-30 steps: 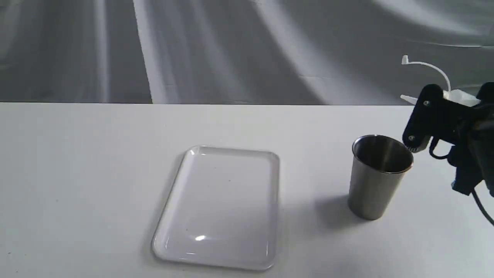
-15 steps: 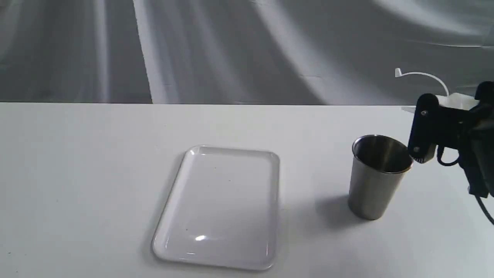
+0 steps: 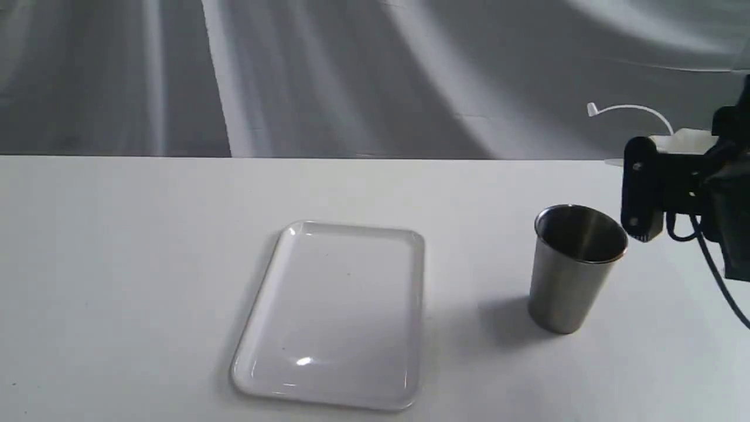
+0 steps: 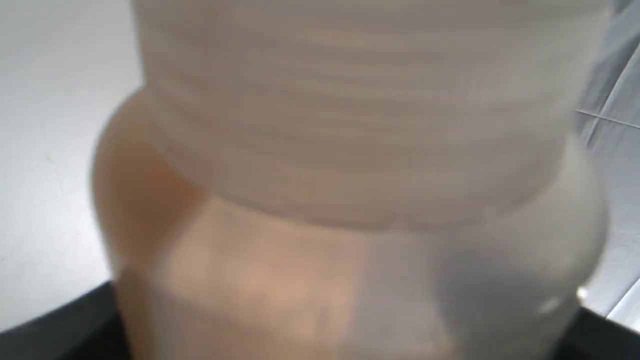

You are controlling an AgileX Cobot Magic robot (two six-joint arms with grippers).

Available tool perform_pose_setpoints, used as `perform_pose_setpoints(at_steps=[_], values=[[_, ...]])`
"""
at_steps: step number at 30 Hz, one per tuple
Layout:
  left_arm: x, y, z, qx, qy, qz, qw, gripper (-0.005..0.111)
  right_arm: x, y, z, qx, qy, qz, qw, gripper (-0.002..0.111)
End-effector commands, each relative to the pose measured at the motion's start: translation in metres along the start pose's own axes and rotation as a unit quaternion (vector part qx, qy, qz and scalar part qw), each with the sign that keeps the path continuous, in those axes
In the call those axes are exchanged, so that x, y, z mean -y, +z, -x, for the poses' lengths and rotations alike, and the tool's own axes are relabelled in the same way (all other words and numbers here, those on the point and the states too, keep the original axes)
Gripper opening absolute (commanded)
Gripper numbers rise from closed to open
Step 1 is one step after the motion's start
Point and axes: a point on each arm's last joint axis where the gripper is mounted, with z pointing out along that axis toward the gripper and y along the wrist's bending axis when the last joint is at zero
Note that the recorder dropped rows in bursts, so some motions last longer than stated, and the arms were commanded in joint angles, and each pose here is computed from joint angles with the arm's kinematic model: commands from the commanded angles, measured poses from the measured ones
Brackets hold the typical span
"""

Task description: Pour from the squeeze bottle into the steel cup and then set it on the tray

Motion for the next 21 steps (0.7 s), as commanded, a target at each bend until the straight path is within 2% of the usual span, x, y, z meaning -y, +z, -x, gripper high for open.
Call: perform_pose_setpoints(at_steps=[1,7,21], values=[[0.0001,0.0002,-0.0007,0.003,0.000,-0.001,1.000,0.008,0.0095,0.0003,-0.0039,-0.010,-0.024,-0.022,0.999,0.000],[0.0001,0.0002,-0.0007,0.003,0.000,-0.001,1.000,0.008,0.0101,0.0003,-0.0039,-0.011,-0.086,-0.022,0.996,0.000],[0.0001,0.0002,-0.0007,0.003,-0.002,-0.001,1.000,0.008,0.0101,0.0003,-0.0039,-0.012,-0.123,-0.021,0.992,0.000]])
